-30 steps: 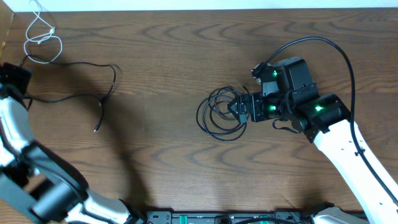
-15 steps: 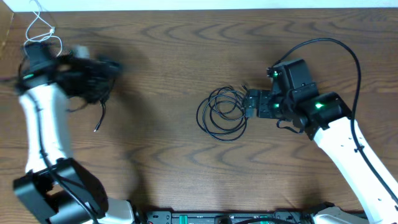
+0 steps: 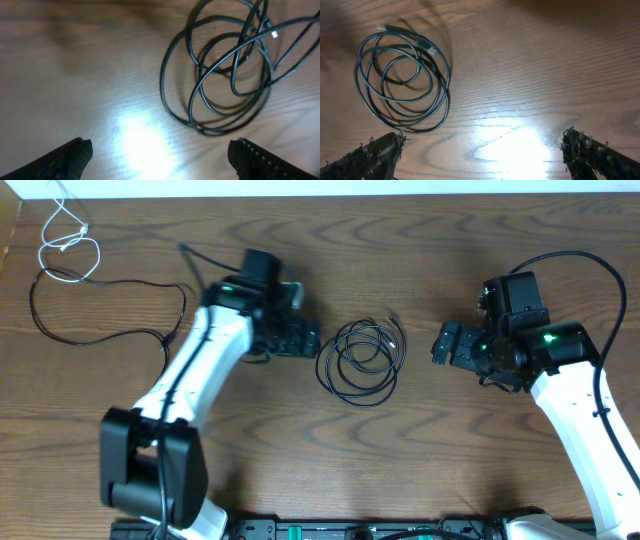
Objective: Untangle cables
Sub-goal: 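Move both grippers back toward the remaining black coil in the center, then grasp a strand of the black coil with the left gripper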
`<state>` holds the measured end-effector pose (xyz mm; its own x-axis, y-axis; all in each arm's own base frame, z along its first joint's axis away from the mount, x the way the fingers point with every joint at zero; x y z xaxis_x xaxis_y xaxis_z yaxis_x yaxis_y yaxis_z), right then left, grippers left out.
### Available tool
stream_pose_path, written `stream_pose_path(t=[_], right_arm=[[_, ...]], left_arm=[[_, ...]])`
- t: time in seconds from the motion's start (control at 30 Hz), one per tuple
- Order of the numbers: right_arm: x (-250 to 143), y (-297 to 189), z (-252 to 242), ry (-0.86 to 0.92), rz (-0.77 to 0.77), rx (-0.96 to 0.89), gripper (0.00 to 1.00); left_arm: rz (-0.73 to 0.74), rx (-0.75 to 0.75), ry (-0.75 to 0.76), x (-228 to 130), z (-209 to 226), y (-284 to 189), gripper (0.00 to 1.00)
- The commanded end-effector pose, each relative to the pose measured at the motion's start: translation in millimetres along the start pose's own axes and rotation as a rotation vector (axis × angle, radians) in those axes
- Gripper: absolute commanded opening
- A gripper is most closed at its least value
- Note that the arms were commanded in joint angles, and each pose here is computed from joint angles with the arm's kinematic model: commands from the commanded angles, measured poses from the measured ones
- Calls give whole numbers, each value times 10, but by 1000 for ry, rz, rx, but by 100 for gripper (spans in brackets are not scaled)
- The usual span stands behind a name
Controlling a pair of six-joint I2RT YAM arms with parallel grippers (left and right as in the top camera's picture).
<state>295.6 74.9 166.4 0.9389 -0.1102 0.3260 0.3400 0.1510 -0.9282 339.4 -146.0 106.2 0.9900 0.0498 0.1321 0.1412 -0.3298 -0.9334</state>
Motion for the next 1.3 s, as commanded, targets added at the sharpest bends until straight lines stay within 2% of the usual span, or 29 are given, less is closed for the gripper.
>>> stream_pose_path(t=[0.0,0.13,0.3,0.53,0.63,0.73,0.93,0.97,1.03,1.27], right_arm=[[5,7,-29,16,2,-11,99],[4,8,-29,16,3,-11,99],[4,9,-40,-20,3,-17,99],[10,7,-53,-18,-1,-26,99],[-6,7,-59,-18,6,-28,99],[-44,7,-70,-17,22,-33,99],[-103,4,-88,-15,47,-40,99],[-111,4,-91,-15,50,-41,99],[-130,3,-96,-15,59,-43,99],[-164,0,-107,-13,73,-48,99]], left_arm=[[13,77,75,-34,-34,235,92],[54,74,136,-126,-216,520,91],[103,76,171,-256,-324,718,79],[124,81,191,-329,-380,810,50],[121,80,192,-313,-377,839,41],[117,86,192,-296,-360,888,27],[102,118,195,-262,-308,905,25],[93,139,196,-244,-278,903,27],[79,167,199,-215,-235,898,40],[68,174,197,-189,-233,824,42]])
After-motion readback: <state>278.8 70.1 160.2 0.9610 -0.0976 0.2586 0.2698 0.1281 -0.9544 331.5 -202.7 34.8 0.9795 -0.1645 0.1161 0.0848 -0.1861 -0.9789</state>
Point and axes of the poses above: each gripper's point midway between its finger pads, its own y axis out along the fingers, its own z axis along the line the jaws close on, x = y × z, the point moved 1 cm from there along -y, back along the fingers, and after that the axes turned 12 degrees about -y, right-handed, at the moved point
